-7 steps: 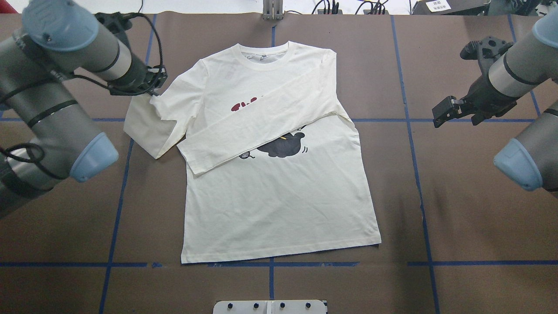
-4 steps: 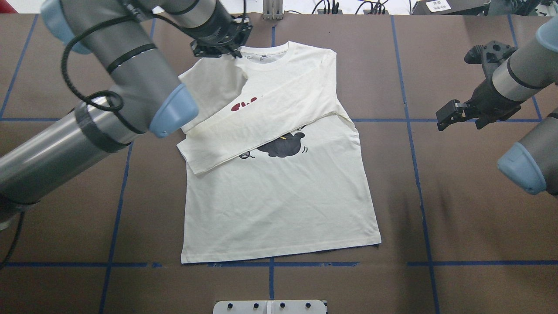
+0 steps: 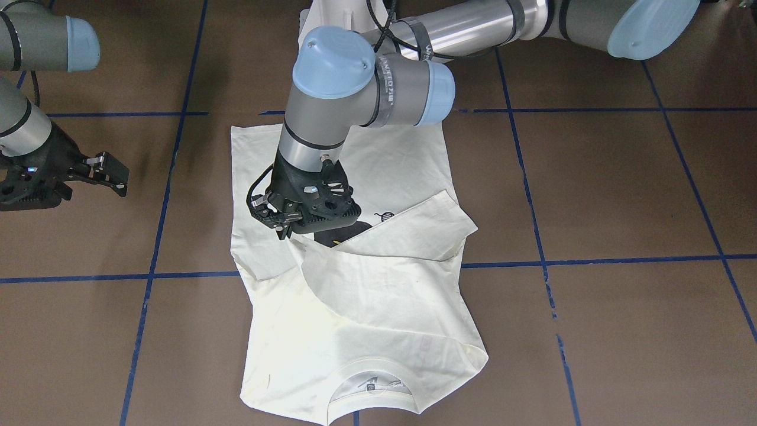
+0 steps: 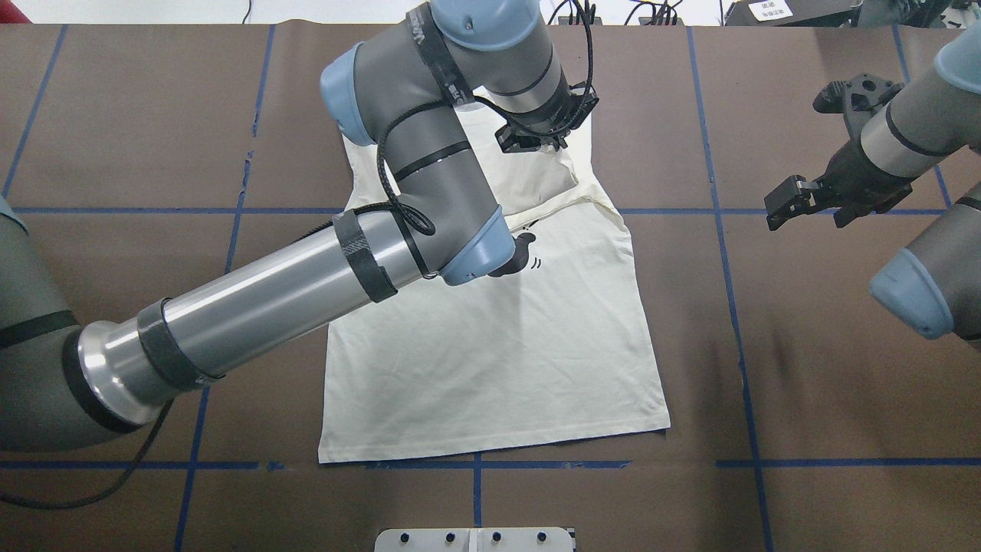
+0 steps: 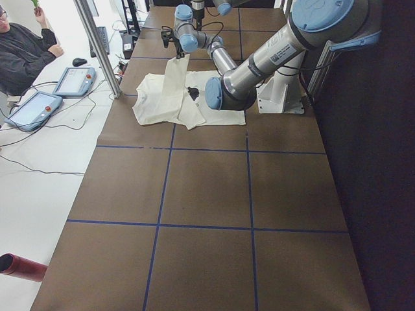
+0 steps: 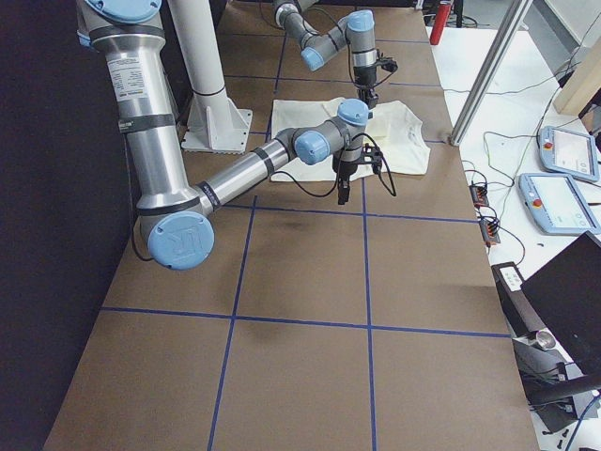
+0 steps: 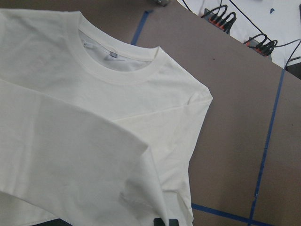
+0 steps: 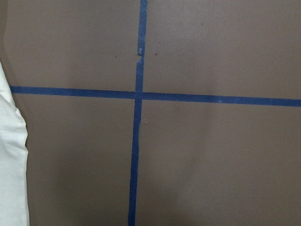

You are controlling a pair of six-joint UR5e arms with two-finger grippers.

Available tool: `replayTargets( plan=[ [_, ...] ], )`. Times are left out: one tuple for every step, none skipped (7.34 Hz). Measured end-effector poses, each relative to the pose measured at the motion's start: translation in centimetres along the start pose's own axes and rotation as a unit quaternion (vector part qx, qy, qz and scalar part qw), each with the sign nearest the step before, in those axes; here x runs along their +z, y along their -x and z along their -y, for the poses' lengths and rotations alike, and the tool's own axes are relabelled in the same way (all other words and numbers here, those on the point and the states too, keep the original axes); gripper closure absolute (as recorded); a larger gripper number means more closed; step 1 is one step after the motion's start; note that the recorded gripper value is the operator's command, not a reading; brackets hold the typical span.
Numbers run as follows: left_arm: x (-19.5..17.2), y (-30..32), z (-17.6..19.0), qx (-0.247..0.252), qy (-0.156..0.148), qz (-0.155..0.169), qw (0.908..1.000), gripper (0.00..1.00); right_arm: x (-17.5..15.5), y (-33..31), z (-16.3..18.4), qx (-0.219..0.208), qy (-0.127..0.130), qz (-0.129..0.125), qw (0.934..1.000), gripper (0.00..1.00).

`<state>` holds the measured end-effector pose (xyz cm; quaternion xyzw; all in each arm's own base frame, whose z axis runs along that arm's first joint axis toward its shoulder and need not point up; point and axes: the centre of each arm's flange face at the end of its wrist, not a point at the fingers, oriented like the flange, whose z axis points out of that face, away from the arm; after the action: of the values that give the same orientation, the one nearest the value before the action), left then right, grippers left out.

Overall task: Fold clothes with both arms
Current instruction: 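Fold the grasped sleeve across the shirt with the left gripper, then release the sleeve with the left gripper while the right gripper moves toward the hem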

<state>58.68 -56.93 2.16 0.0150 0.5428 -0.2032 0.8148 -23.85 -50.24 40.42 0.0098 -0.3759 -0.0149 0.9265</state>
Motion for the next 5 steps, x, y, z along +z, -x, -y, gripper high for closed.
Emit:
replayTargets(
  plan=[
    [2.6,-0.8,-1.9,-0.009,-0.009,-0.003,0.9999,0.21,-0.1,0.1,0.1,0.000,0.000,0.001,1.0000,0.00],
    [5.1,-1.9,-4.3,-0.015,-0.021,-0.015,0.9995,0.03,-0.1,0.3,0.1,-0.001,-0.001,0.002,1.0000,0.00],
    [6.6,-2.5,-6.2,-0.011,-0.026,-0.034,0.9990,0.01,-0.1,0.5,0.3,-0.002,0.000,0.003,1.0000,0.00],
    [7.2,-2.7,-7.3,0.000,-0.026,-0.045,0.9986,0.01,-0.1,0.8,0.5,-0.003,-0.001,0.004,1.0000,0.00],
    [7.4,-2.2,-7.5,0.014,-0.028,-0.049,0.9983,0.01,-0.3,1.4,0.7,-0.006,-0.003,0.006,1.0000,0.00]
  ],
)
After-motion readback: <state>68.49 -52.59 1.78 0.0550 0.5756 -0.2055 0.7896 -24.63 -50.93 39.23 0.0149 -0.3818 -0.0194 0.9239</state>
